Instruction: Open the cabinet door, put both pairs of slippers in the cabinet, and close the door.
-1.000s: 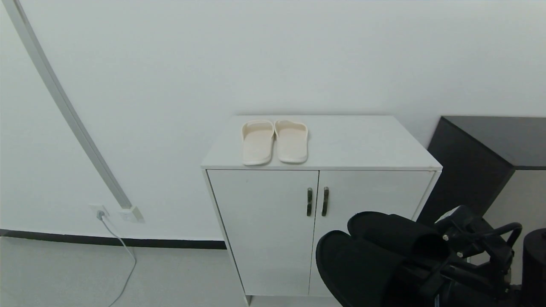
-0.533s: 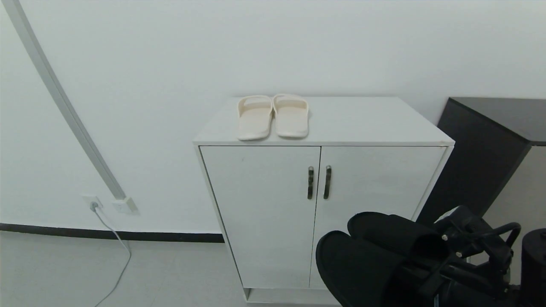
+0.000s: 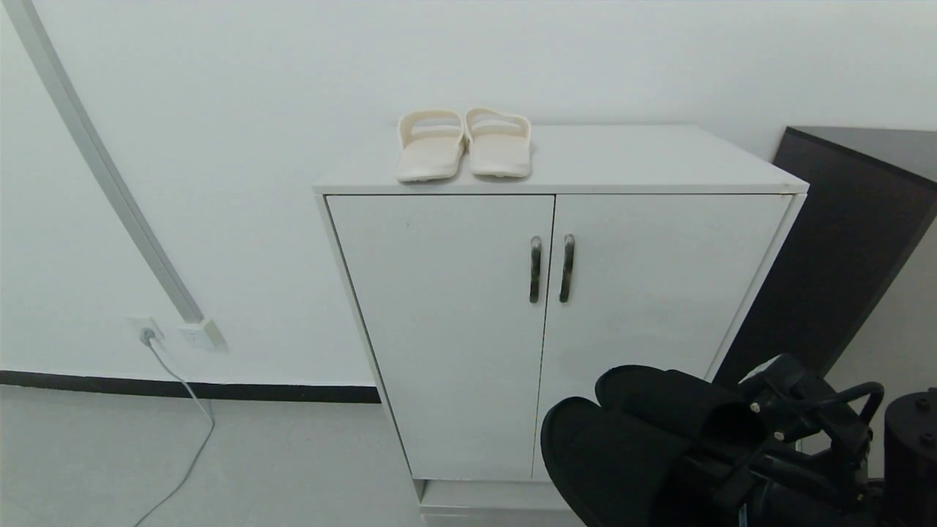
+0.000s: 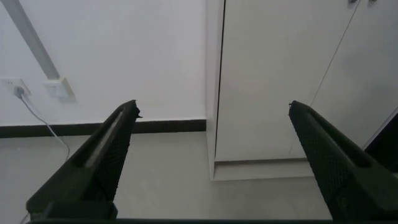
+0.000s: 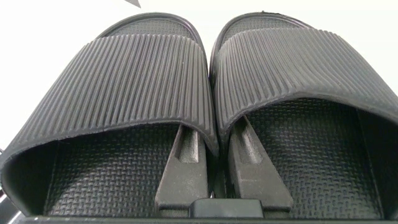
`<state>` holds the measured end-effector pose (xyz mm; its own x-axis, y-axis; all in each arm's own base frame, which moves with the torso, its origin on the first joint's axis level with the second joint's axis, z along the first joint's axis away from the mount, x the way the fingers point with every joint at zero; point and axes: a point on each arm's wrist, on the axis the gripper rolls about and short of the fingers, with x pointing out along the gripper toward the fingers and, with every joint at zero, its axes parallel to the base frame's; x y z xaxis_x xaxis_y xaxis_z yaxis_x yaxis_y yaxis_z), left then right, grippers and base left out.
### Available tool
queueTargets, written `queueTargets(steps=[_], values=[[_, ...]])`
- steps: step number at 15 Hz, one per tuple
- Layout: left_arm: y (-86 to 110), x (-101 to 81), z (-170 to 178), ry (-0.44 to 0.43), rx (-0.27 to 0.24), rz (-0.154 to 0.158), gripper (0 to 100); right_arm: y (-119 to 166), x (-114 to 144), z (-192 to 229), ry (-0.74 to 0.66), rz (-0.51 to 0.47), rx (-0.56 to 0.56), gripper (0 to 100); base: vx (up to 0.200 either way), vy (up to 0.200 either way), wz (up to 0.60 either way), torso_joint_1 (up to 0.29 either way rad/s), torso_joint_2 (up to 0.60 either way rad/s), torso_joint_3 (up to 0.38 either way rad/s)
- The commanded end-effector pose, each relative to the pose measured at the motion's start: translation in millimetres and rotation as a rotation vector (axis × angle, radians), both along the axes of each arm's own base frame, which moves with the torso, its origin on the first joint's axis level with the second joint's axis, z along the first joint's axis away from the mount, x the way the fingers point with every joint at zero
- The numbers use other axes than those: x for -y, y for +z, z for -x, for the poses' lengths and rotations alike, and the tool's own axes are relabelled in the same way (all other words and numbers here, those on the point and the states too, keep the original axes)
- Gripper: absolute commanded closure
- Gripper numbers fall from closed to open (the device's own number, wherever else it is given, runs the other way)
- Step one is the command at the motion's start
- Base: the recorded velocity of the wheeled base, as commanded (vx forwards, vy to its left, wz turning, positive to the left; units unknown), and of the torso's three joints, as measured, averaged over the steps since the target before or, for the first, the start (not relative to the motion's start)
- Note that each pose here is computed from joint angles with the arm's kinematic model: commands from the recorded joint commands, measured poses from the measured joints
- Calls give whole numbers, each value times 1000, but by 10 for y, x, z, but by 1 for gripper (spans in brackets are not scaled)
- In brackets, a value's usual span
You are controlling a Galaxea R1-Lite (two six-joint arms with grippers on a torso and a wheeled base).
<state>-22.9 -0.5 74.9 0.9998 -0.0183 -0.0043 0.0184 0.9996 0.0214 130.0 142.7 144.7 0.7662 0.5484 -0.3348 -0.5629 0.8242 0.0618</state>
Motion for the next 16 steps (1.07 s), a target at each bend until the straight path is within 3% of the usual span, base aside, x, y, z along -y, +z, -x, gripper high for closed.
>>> queueTargets(steps=[1,4,6,8,9,10,12,16], values=[[2,0,0,-2,-2,-8,0,-22,-7,-27,-8,8,-6,100,0,0,0,-134,456,339],[4,0,-11,-6,-18,-12,0,-13,-7,-27,-7,3,-1,100,0,0,0,-106,456,354],[14,-6,-50,-43,-69,-6,0,-13,-7,-27,-7,4,0,100,0,0,0,-73,449,366],[77,-10,-59,-66,-65,-5,0,-12,-11,-30,-7,4,0,100,0,0,0,-32,449,388],[423,-6,-105,-83,-33,54,0,-15,-12,-31,-7,4,-2,100,0,0,0,-36,437,413],[648,10,-204,-125,-53,76,0,-27,-19,-37,-7,9,-6,100,0,0,0,-12,276,276],[901,60,-572,-222,-128,73,0,-38,-28,-45,-8,12,-7,100,0,0,0,0,127,127],[1114,326,-1214,-498,-103,73,0,-37,-38,-53,-8,9,-7,100,0,0,0,0,0,0]])
